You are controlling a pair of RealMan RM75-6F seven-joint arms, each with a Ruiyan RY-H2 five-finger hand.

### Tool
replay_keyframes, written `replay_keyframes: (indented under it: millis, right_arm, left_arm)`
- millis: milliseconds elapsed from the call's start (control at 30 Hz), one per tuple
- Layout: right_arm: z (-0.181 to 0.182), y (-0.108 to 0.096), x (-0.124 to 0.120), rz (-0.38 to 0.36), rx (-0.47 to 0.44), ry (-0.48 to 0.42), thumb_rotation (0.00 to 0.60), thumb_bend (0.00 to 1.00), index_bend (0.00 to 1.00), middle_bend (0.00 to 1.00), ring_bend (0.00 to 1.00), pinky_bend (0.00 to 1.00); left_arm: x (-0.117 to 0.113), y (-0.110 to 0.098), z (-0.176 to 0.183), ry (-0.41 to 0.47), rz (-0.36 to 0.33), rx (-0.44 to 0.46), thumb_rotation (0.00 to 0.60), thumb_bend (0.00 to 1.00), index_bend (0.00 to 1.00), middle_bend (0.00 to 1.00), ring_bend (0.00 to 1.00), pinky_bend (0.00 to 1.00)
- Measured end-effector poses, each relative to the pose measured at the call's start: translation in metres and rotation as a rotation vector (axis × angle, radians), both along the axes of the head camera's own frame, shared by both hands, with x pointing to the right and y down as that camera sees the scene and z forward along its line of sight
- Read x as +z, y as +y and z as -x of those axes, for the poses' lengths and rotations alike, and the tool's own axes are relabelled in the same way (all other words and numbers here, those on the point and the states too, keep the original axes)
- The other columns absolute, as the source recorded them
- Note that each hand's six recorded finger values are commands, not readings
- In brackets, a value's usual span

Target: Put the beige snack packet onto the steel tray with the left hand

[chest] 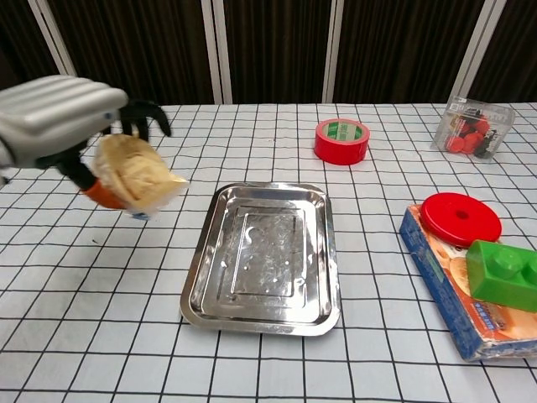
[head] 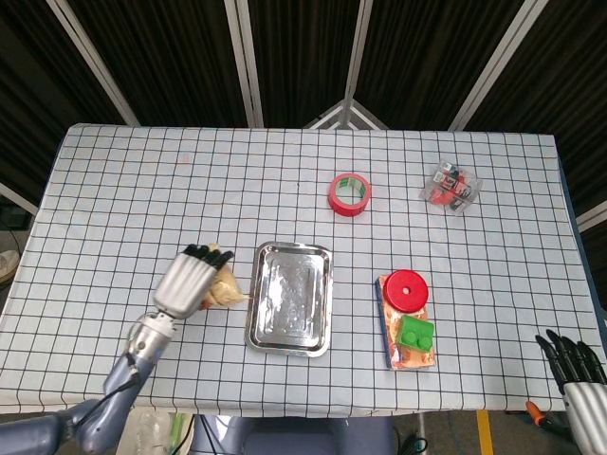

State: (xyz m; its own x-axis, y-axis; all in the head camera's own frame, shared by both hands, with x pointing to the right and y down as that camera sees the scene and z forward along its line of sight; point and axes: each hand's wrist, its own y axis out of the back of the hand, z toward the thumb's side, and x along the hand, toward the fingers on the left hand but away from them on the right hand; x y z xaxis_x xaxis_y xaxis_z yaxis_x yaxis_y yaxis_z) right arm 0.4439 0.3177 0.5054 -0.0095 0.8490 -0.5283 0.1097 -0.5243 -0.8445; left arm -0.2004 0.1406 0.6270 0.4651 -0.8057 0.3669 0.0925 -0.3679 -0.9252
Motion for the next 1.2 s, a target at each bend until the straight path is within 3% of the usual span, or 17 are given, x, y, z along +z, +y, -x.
replay_keyframes:
  millis: [267, 433, 500, 600, 767, 967, 1067, 1200]
  right_arm:
    - [-0.018, -0.009, -0.001, 0.007, 0.053, -0.015, 0.600, 0.30, 0.00, 0.00, 0.00, 0.00]
    - [-0.025, -0.012, -0.001, 0.009, 0.073, -0.009, 0.600, 0.30, 0.00, 0.00, 0.00, 0.00]
    - [-0.027, -0.012, 0.000, 0.014, 0.077, -0.004, 0.600, 0.30, 0.00, 0.00, 0.00, 0.00]
    - [-0.027, -0.011, 0.001, 0.017, 0.076, 0.001, 0.600, 0.30, 0.00, 0.00, 0.00, 0.00]
    - [-0.025, -0.010, 0.001, 0.015, 0.072, 0.009, 0.600, 0.30, 0.00, 0.00, 0.00, 0.00]
    - [-0.019, -0.007, 0.001, 0.014, 0.046, 0.021, 0.600, 0.30, 0.00, 0.00, 0.00, 0.00]
    - [-0.015, -0.004, -0.001, 0.005, 0.030, 0.020, 0.600, 0.30, 0.00, 0.00, 0.00, 0.00]
    - [-0.007, 0.000, -0.007, -0.017, 0.005, 0.012, 0.600, 0.30, 0.00, 0.00, 0.00, 0.00]
  left_arm:
    - [0.043, -0.004, -0.092, -0.002, 0.025, 0.079, 0.600, 0.07, 0.24, 0.39, 0.35, 0.39]
    - [0.071, -0.001, -0.126, -0.031, 0.046, 0.117, 0.600, 0.04, 0.01, 0.09, 0.09, 0.24]
    - [0.079, 0.001, -0.136, -0.032, 0.059, 0.126, 0.600, 0.03, 0.00, 0.02, 0.02, 0.18]
    - [0.081, 0.003, -0.143, -0.002, 0.070, 0.125, 0.600, 0.03, 0.00, 0.00, 0.00, 0.13]
    - [0.075, 0.006, -0.144, 0.064, 0.095, 0.130, 0.600, 0.02, 0.00, 0.00, 0.00, 0.10]
    - [0.042, 0.013, -0.127, 0.127, 0.085, 0.155, 0.600, 0.02, 0.00, 0.00, 0.00, 0.09]
    - [0.018, 0.019, -0.101, 0.147, 0.073, 0.156, 0.600, 0.02, 0.00, 0.00, 0.00, 0.07]
    - [-0.018, 0.035, -0.029, 0.117, 0.043, 0.117, 0.600, 0.02, 0.00, 0.00, 0.00, 0.06]
